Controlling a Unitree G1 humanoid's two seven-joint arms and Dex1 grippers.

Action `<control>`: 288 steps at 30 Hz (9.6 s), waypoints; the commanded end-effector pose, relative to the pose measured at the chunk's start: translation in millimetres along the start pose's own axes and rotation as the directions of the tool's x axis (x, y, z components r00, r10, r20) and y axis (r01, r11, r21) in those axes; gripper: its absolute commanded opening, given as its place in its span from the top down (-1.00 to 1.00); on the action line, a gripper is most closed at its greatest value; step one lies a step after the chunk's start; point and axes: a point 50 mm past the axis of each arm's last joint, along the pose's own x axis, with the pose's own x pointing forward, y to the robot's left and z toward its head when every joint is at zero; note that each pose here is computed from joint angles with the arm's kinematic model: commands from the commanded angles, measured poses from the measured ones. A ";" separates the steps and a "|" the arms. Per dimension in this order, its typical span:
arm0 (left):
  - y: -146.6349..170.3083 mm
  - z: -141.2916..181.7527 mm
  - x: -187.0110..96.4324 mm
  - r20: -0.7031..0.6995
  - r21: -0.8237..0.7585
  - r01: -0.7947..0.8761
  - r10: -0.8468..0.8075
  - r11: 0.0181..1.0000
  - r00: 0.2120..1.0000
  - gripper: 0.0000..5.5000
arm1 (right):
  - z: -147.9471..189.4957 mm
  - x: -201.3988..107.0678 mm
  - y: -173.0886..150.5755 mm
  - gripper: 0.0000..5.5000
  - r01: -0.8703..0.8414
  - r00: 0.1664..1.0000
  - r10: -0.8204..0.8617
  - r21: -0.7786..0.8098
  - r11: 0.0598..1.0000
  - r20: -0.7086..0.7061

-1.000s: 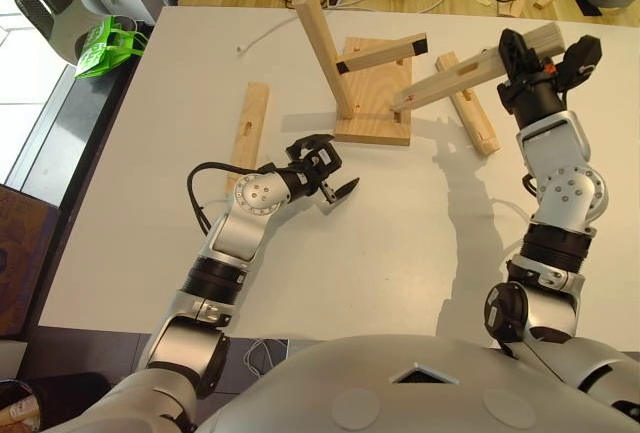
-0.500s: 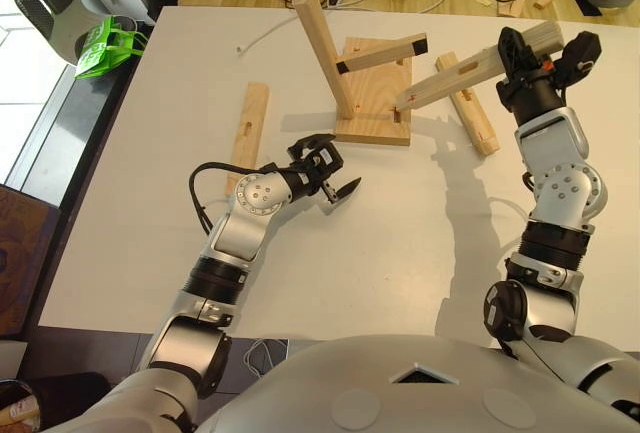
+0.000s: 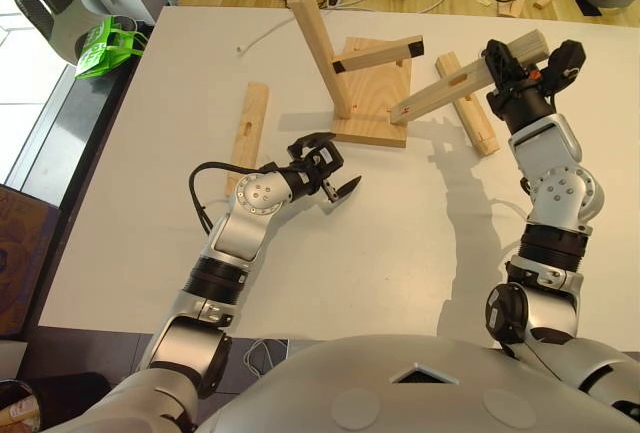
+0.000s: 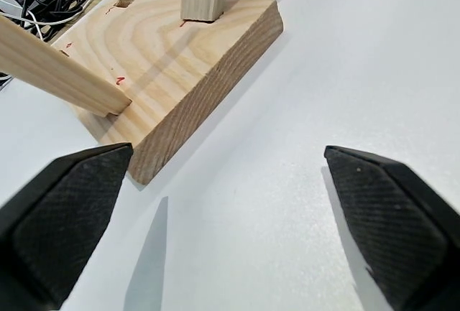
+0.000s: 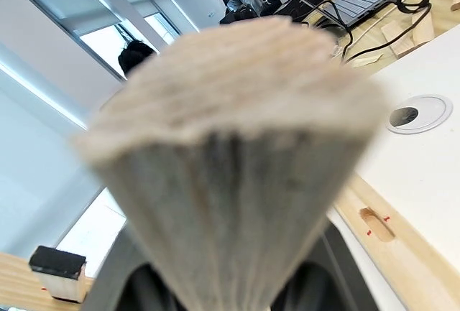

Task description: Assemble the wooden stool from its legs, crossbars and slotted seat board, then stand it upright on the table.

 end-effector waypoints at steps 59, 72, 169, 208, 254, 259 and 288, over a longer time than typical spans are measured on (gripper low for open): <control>25.4 39.8 5.9 0.197 -0.015 -0.103 0.104 0.995 0.975 -0.80 | 39.9 -3.4 10.1 0.64 -0.239 0.855 -0.012 -0.415 0.878 -0.519; 17.4 45.9 16.1 0.212 -0.011 -0.079 0.079 0.997 0.974 -0.80 | 34.1 17.9 22.1 0.64 -0.393 0.818 0.085 -0.445 0.805 -0.569; 19.2 50.4 16.3 0.247 -0.047 -0.183 0.188 0.982 0.950 -0.80 | 74.1 -12.3 18.3 0.05 -0.377 0.926 0.298 -0.541 0.752 -0.232; 12.4 50.2 13.9 0.248 -0.043 -0.160 0.165 0.986 0.955 -0.80 | -27.5 -52.4 24.9 0.99 -0.548 0.757 0.218 -0.416 0.726 -0.616; 10.0 58.6 17.1 0.278 -0.025 -0.150 0.151 0.988 0.949 -0.80 | -56.1 -41.7 -33.5 0.99 -0.505 0.680 -0.076 -0.542 0.672 -0.729; 11.4 60.8 17.6 0.288 -0.021 -0.163 0.162 0.986 0.944 -0.80 | -25.1 -18.9 9.8 0.99 -0.499 0.846 0.177 -0.629 0.596 -0.504; 77.8 56.2 -15.2 0.195 -0.287 -0.639 0.697 0.714 0.690 -0.80 | -79.4 -23.4 -8.9 0.99 -0.398 0.865 0.074 -0.588 0.705 -0.497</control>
